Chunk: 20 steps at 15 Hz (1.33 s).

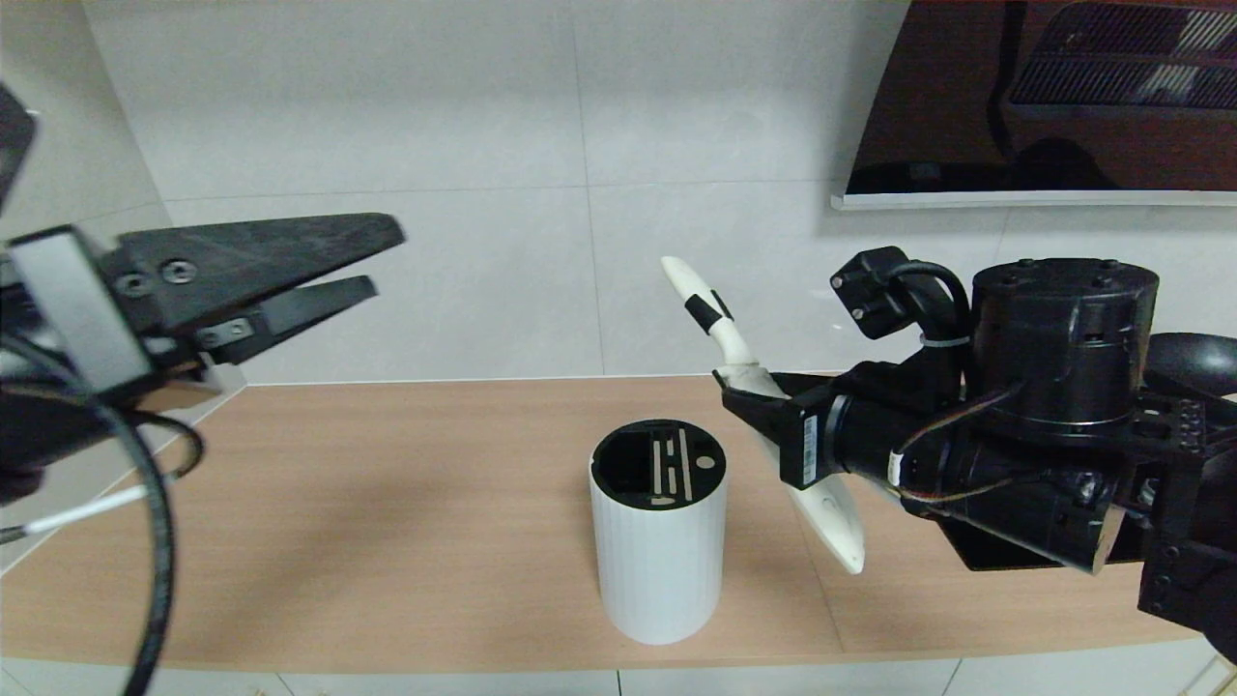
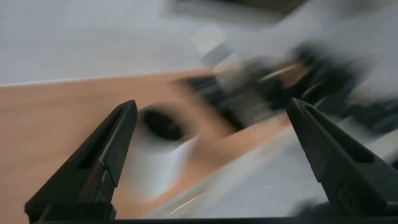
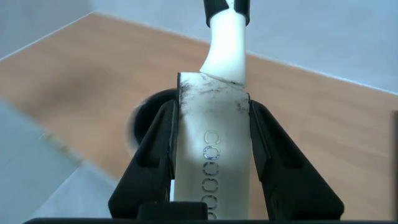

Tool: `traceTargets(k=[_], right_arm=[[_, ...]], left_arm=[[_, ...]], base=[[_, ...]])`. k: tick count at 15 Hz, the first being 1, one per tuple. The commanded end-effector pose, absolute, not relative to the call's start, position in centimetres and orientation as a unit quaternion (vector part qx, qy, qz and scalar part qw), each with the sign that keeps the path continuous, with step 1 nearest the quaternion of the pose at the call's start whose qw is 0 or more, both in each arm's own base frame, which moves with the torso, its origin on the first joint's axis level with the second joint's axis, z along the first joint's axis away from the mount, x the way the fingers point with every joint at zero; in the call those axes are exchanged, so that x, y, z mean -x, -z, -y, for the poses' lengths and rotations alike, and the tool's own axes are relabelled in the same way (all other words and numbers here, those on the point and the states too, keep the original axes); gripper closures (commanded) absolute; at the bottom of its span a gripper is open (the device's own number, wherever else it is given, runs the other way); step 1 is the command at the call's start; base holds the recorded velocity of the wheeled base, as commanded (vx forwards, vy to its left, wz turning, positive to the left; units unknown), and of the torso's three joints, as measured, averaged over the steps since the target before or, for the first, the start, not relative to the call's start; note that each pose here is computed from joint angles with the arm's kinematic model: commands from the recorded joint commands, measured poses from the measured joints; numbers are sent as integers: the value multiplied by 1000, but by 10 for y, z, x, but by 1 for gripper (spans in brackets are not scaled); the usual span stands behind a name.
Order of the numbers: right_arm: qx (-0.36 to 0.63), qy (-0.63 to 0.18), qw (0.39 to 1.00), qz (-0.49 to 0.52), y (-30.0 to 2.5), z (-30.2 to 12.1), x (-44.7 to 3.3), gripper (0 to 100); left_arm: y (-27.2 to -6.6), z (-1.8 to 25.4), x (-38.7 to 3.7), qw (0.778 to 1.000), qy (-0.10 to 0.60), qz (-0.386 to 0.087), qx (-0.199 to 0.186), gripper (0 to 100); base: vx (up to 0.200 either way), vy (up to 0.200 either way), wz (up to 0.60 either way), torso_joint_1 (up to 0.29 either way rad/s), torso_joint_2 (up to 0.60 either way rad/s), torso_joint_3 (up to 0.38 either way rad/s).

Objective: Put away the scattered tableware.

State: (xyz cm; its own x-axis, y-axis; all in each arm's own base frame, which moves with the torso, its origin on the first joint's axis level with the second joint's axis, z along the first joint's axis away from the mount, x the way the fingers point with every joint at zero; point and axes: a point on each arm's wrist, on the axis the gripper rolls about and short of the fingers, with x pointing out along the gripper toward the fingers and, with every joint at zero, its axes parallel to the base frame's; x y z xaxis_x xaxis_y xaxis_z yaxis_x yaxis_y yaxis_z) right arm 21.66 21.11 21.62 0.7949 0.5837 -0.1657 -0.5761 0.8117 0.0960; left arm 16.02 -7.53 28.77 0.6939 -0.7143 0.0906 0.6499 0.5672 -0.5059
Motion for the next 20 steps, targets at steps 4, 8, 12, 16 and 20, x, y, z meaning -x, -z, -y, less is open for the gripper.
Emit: traceTargets(k=[4, 8, 12, 16, 20], right_arm=[[-21, -324, 940, -107, -206, -238, -201, 100], [-43, -327, 939, -99, -209, -245, -200, 100], [-60, -340, 934, -95, -212, -253, -195, 100], [-62, -353, 928, -99, -211, -258, -187, 100], [-62, -360, 925, -100, -211, -260, -182, 100]], left_arm=[[-238, 132, -215, 848, 406, -150, 307, 0], [-223, 156, -224, 838, 415, -176, 307, 0], [-209, 174, -237, 847, 397, -160, 316, 0], [-210, 178, -243, 851, 384, -143, 330, 0], [-210, 179, -246, 850, 381, -144, 334, 0]], base=[[0, 0, 0, 0, 0, 0], [0, 0, 0, 0, 0, 0], [0, 0, 0, 0, 0, 0], [0, 0, 0, 0, 0, 0], [0, 0, 0, 0, 0, 0]])
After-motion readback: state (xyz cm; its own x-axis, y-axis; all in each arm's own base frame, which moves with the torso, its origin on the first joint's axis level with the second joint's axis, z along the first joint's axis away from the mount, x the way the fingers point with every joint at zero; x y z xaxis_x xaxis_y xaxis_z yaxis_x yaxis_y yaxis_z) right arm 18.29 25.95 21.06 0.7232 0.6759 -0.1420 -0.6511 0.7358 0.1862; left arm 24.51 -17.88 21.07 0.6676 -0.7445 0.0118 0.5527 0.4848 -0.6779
